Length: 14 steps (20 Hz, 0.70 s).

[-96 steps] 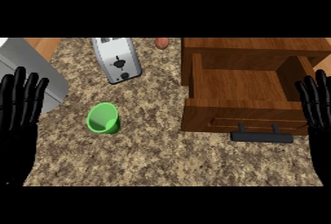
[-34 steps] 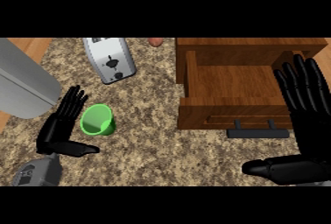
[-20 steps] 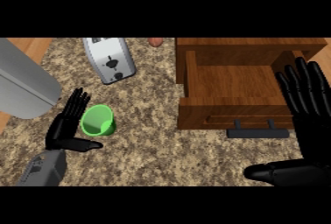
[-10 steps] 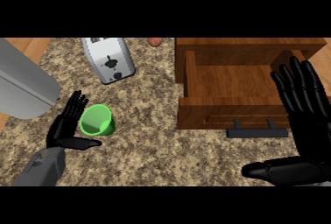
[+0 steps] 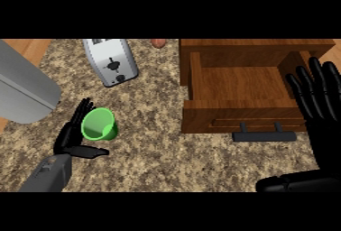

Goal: Pick up the cup, place it into the drawer and close the drawer

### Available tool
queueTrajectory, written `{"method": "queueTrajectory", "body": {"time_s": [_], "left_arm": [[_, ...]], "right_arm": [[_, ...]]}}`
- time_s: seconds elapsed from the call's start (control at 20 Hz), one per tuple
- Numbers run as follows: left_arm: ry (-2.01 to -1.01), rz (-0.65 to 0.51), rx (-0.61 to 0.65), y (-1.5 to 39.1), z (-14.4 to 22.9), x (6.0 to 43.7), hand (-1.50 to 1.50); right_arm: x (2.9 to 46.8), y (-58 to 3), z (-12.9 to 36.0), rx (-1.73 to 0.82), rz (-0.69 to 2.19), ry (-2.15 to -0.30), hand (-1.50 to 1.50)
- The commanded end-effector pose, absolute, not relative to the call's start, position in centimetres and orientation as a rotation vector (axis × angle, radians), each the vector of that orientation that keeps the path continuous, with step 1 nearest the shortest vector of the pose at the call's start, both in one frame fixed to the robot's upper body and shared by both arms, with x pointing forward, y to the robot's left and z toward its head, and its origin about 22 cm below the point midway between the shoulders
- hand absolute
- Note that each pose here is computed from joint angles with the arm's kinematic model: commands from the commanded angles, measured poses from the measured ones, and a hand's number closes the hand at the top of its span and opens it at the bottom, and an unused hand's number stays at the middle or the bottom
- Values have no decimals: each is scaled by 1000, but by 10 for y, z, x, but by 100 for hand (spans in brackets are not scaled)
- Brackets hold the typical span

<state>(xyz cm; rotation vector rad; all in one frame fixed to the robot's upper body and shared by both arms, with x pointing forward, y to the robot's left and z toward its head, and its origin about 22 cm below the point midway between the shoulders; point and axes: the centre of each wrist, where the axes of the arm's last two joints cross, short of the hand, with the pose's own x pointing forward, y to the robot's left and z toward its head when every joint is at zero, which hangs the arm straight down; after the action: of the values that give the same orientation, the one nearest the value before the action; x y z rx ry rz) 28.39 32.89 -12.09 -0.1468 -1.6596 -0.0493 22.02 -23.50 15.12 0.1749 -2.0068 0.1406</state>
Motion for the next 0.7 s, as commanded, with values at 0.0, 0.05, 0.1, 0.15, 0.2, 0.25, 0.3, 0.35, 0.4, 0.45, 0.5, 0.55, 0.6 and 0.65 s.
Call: {"method": "queueTrajectory", "body": {"time_s": [0.0, 0.05, 0.1, 0.15, 0.2, 0.25, 0.3, 0.35, 0.4, 0.45, 0.5, 0.55, 0.6, 0.65], "left_arm": [[-1715, -5, -248, 325, -119, 291, -150], [-1699, -29, -238, 325, -124, 283, -150], [-1720, -21, -247, 316, -129, 281, -150], [-1702, 11, -248, 318, -123, 290, -150], [-1697, 0, -237, 329, -120, 290, -150], [-1692, 7, -254, 320, -110, 305, -150], [-1701, 29, -256, 325, -118, 294, -150], [-1685, 29, -276, 319, -128, 285, -150], [-1696, 41, -276, 313, -125, 290, -150], [-1682, 23, -311, 321, -114, 302, -150], [-1686, 27, -320, 314, -124, 292, -150], [-1686, 55, -352, 305, -127, 293, -150], [-1675, 60, -361, 332, -120, 289, -150], [-1677, 62, -391, 306, -130, 288, -150]], "right_arm": [[222, -241, 146, 187, 144, -2006, -150], [208, -231, 163, 182, 126, -2002, -150], [223, -232, 150, 180, 156, -2013, -150], [230, -237, 144, 175, 139, -1999, -150], [233, -242, 141, 192, 150, -2018, -150], [229, -242, 149, 154, 154, -2010, -150], [225, -255, 144, 177, 140, -1997, -150], [222, -230, 154, 170, 146, -2002, -150], [232, -227, 140, 187, 164, -1993, -150], [227, -225, 149, 178, 146, -2016, -150], [226, -232, 160, 203, 167, -2001, -150], [228, -218, 149, 189, 138, -2011, -150], [211, -233, 148, 180, 154, -2005, -150], [225, -228, 140, 190, 154, -1992, -150]]}}
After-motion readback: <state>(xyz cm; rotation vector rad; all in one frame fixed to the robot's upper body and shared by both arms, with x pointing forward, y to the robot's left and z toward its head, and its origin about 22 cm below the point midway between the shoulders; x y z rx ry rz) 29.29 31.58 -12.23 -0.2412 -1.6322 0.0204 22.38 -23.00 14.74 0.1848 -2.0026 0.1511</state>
